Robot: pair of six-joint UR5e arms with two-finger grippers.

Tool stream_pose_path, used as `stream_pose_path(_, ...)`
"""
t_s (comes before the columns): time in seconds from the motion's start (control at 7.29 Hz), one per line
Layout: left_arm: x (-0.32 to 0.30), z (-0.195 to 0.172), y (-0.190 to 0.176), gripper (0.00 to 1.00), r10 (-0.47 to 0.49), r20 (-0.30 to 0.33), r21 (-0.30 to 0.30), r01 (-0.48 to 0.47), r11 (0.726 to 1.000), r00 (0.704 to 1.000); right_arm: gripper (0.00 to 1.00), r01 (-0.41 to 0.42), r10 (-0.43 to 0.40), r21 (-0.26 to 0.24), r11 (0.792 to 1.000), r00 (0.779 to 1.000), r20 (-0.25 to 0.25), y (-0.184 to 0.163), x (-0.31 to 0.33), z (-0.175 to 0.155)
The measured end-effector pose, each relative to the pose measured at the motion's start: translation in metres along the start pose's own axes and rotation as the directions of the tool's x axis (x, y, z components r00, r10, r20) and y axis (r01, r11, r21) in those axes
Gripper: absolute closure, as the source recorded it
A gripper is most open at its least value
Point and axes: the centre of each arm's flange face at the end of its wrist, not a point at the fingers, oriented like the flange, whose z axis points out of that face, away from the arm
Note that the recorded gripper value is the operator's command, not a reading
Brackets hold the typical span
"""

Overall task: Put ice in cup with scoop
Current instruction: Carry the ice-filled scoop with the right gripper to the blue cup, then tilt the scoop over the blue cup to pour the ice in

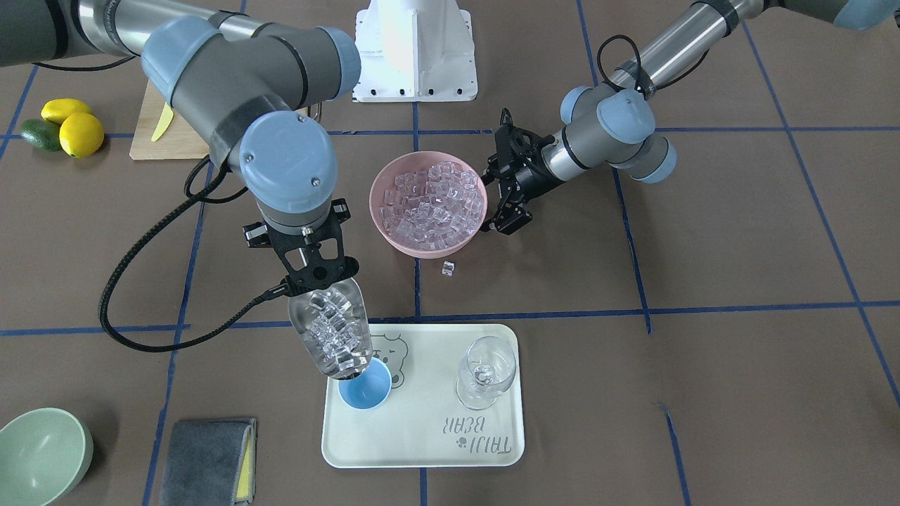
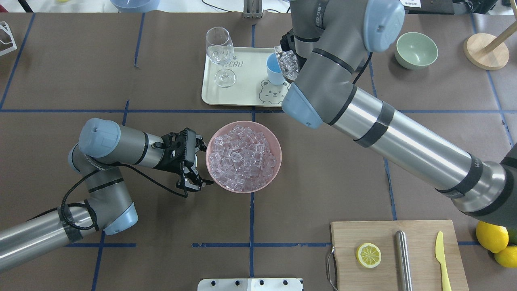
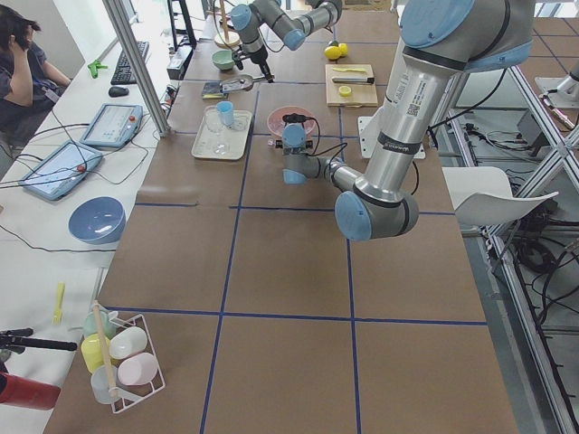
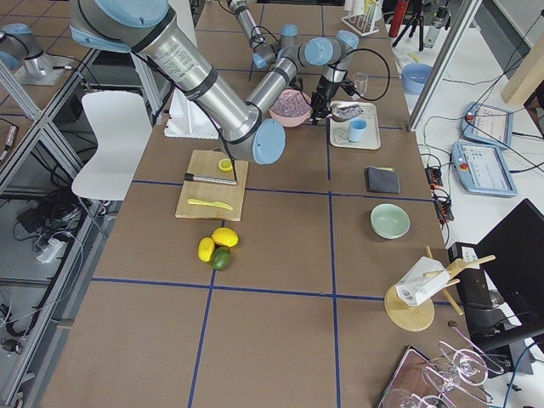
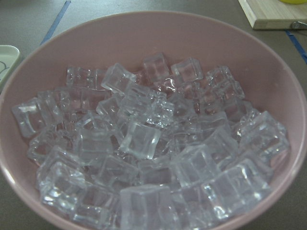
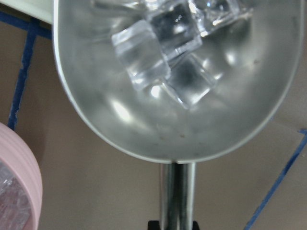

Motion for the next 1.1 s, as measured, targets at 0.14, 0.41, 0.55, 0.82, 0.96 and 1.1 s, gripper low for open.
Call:
stream_pose_path(0.14, 0.001, 0.001, 0.0, 0.0, 0.0, -0.002, 0.0, 0.0, 1.0, 1.0, 1.0, 0.02, -0.022, -0.036, 0.999, 0.998, -0.052, -0.008, -0.001, -0.004)
stream_pose_path(0.41, 0.001, 0.001, 0.0, 0.0, 0.0, -0.003, -0.001, 0.0, 1.0, 1.0, 1.0, 0.117, -0.138, -0.127, 0.985, 0.976, -0.169, -0.011, 0.003, -0.015)
stream_pose_path(0.55, 0.001, 0.001, 0.001, 0.0, 0.0, -0.003, -0.001, 0.0, 1.0, 1.0, 1.0, 0.152, -0.184, -0.164, 0.975, 0.963, -0.198, -0.01, 0.006, -0.017)
stream_pose_path(0.82, 0.001, 0.001, 0.001, 0.0, -0.001, -0.003, -0.002, 0.001, 1.0, 1.0, 1.0, 0.188, -0.248, -0.244, 0.951, 0.937, -0.245, -0.008, 0.009, -0.023)
stream_pose_path(0.96, 0.001, 0.001, 0.001, 0.0, -0.001, -0.003, -0.002, 0.001, 1.0, 1.0, 1.0, 0.201, -0.276, -0.279, 0.939, 0.925, -0.263, -0.008, 0.01, -0.027)
stream_pose_path(1.1, 0.001, 0.001, 0.002, 0.0, -0.001, -0.003, -0.002, 0.001, 1.0, 1.0, 1.0, 0.207, -0.296, -0.308, 0.929, 0.914, -0.278, -0.011, 0.009, -0.031)
